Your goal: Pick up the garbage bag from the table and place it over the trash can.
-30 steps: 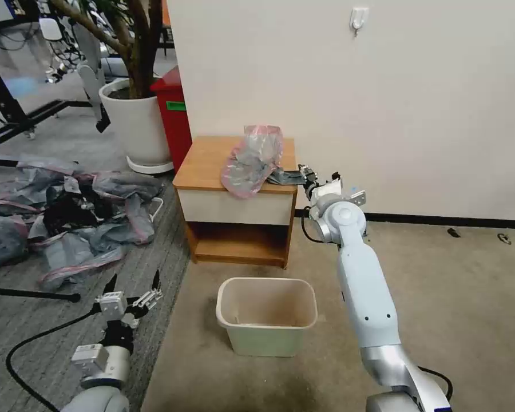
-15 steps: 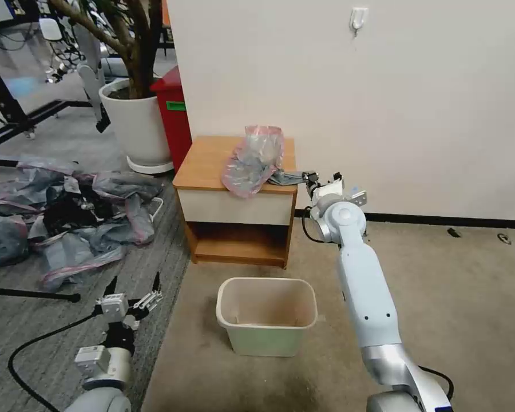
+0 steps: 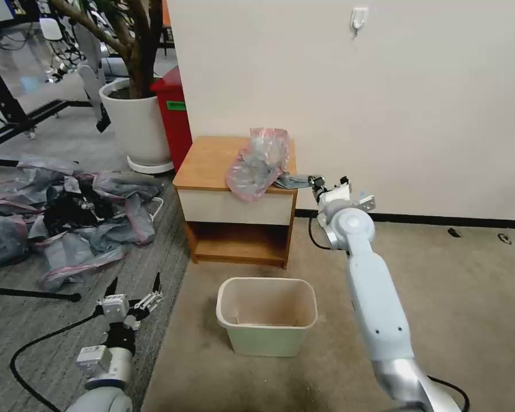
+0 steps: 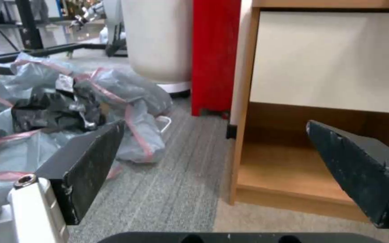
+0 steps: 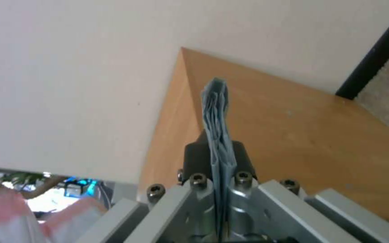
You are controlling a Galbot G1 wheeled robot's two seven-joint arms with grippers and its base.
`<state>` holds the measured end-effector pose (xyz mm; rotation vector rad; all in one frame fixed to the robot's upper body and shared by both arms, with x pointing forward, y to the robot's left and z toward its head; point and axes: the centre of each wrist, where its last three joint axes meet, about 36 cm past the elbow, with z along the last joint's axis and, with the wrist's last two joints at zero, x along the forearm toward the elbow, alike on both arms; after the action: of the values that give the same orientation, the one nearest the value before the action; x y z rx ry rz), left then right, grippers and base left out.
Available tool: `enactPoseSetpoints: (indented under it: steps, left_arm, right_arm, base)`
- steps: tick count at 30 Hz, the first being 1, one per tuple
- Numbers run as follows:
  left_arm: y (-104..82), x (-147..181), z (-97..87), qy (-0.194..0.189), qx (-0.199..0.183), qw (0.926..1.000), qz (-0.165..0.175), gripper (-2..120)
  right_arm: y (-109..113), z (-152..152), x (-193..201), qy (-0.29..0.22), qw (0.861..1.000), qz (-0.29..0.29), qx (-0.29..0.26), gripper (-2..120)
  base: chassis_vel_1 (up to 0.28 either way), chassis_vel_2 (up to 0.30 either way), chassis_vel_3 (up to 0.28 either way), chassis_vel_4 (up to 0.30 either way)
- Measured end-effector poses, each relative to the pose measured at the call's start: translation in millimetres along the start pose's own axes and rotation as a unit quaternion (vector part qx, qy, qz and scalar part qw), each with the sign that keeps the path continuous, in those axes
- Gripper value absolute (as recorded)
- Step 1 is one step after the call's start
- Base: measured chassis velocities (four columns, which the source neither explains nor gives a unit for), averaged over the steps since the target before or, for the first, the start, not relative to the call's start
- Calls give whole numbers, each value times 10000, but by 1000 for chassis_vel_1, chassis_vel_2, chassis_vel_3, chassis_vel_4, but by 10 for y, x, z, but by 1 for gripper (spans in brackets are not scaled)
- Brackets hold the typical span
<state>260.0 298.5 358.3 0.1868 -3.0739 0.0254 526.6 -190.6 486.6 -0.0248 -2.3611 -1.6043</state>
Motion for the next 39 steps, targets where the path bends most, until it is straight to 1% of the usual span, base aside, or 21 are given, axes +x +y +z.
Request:
enactPoseSetpoints:
  steps: [1,2,3,6,7,8,9,10,12,13,14,15,19,20,24,26,29,33,34,36,39]
  left_arm:
    - [-3,-1,2,-2,13,10000,-16,100]
    - [-3,-1,2,-2,13,10000,-16,100]
    - [-6,-2,3,-4,22,10000,-23,100]
    - [-23,1,9,-5,60,10000,-46,100]
    - [-23,1,9,-5,60,10000,-46,100]
    - [-27,1,10,-9,70,10000,-54,100]
    - [-27,0,10,-10,72,10000,-58,100]
    - [-27,0,10,-10,72,10000,-58,100]
    - [-25,-3,11,-14,71,10000,-60,100]
    - [-25,-3,11,-14,71,10000,-60,100]
    - [-27,-6,15,-16,75,10000,-62,100]
    - [-29,-6,22,-14,82,9999,-68,100]
    - [-54,7,39,-7,99,9999,-63,100]
    - [-54,7,39,-7,99,9999,-63,100]
    - [-76,15,49,0,84,10000,-45,100]
    - [-100,20,57,7,62,10000,-26,100]
    - [-110,19,58,5,60,10000,-21,100]
    - [-121,16,65,8,65,10000,-17,100]
    - [-121,16,65,8,65,10000,-17,100]
    - [-123,10,71,10,70,10000,-21,100]
    - [-127,4,70,5,74,10000,-18,100]
  right_arm:
    - [-11,21,192,99,9999,24,-12,0]
    - [-11,21,192,99,9999,24,-12,0]
    - [-35,50,307,175,9998,90,-8,0]
    - [-150,282,778,539,9977,407,-18,0]
    - [-150,282,778,539,9977,407,-18,0]
    - [-220,487,1050,796,9953,559,-30,0]
    - [-240,629,1205,948,9935,628,-2,0]
    - [-240,629,1205,948,9935,628,-2,0]
    - [-256,1001,1533,1310,9886,743,72,0]
    - [-256,1001,1533,1310,9886,743,72,0]
    - [-241,1177,1651,1468,9861,771,64,0]
    - [-219,1261,1697,1529,9852,772,37,0]
    - [-187,1476,1715,1641,9831,812,51,0]
    - [-187,1476,1715,1641,9831,812,51,0]
    - [-272,1588,1638,1632,9821,897,270,0]
    - [-392,1632,1548,1583,9813,960,535,0]
    - [-465,1654,1528,1569,9798,1021,703,0]
    - [-632,1765,1541,1402,9754,1128,1270,0]
    - [-632,1765,1541,1402,9754,1128,1270,0]
    - [-694,1793,1552,1307,9722,1166,1552,0]
    - [-743,1811,1568,1249,9683,1186,1810,0]
  base:
    - [0,0,0,0]
    - [0,0,0,0]
    - [0,0,0,0]
    - [0,0,0,0]
    - [0,0,0,0]
    - [0,0,0,0]
    - [0,0,0,0]
    - [0,0,0,0]
    - [0,0,0,0]
    - [0,0,0,0]
    - [0,0,0,0]
    - [0,0,0,0]
    - [0,0,0,0]
    - [0,0,0,0]
    - [0,0,0,0]
    - [0,0,0,0]
    - [0,0,0,0]
    - [0,0,0,0]
    - [0,0,0,0]
    - [0,0,0,0]
    - [0,0,0,0]
